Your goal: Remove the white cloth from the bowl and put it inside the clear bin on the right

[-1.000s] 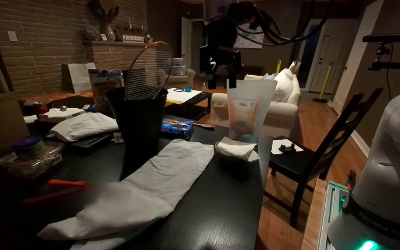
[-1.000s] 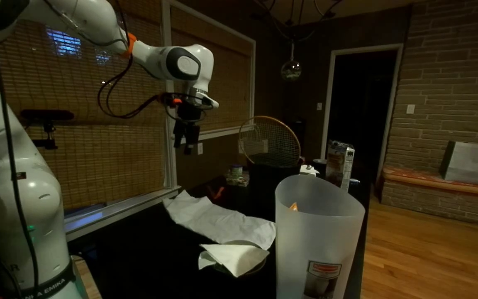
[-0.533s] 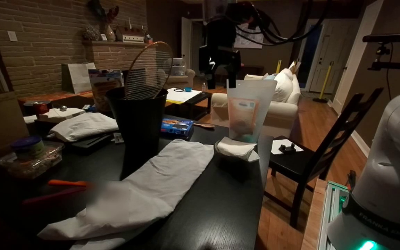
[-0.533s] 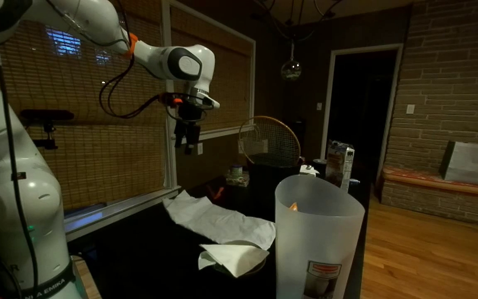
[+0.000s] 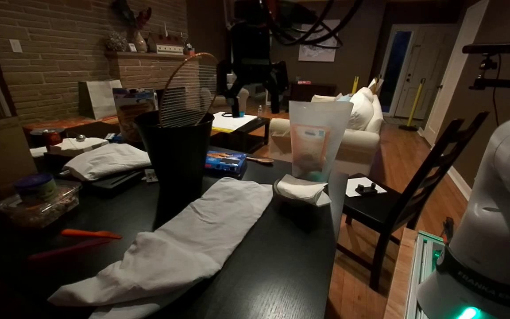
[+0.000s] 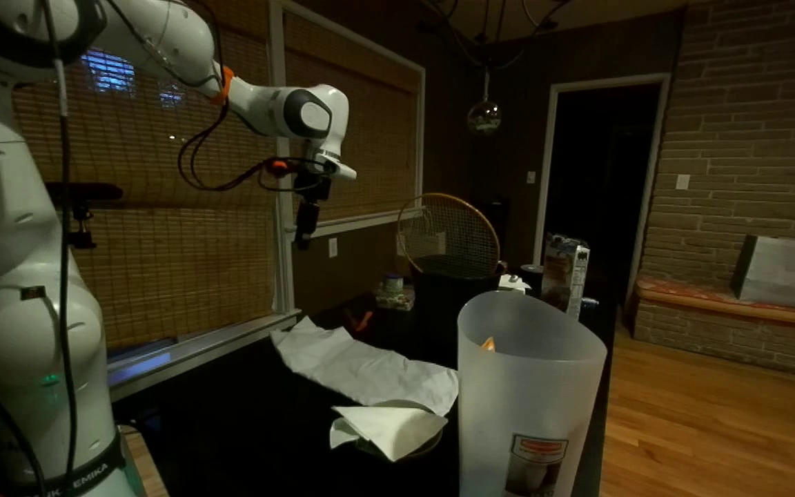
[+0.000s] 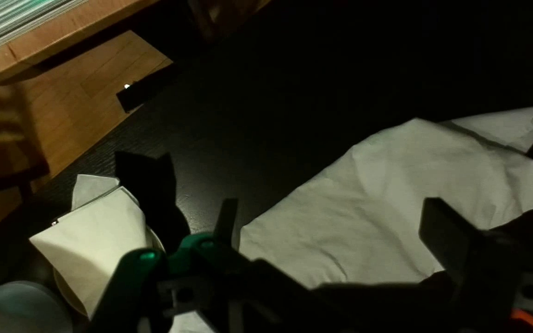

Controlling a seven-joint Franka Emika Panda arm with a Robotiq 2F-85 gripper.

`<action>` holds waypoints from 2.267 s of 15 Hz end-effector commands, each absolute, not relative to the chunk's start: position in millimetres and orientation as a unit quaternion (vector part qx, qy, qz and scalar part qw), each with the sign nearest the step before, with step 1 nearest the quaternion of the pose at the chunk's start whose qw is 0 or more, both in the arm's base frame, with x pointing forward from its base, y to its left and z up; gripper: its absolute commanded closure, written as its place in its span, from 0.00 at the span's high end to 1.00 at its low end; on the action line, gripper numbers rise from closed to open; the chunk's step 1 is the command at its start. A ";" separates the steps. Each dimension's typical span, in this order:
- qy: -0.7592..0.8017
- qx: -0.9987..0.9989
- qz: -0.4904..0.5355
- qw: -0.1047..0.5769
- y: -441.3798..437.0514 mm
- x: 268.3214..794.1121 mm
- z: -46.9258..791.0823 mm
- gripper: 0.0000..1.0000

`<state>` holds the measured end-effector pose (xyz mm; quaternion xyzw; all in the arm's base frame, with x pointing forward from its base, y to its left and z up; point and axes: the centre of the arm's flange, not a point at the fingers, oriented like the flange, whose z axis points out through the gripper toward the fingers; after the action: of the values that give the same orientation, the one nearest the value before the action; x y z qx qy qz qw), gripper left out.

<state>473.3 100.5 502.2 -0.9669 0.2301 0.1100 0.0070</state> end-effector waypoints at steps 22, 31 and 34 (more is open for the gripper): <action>0.134 -0.979 0.138 -0.066 -0.8 454.0 395.3 1.00; 0.257 -0.935 0.189 -0.154 -69.3 440.9 312.2 1.00; 0.263 -0.933 0.190 -0.156 -70.1 441.4 309.5 1.00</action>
<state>441.4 -70.1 309.5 -0.9328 0.2632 0.1900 -0.1564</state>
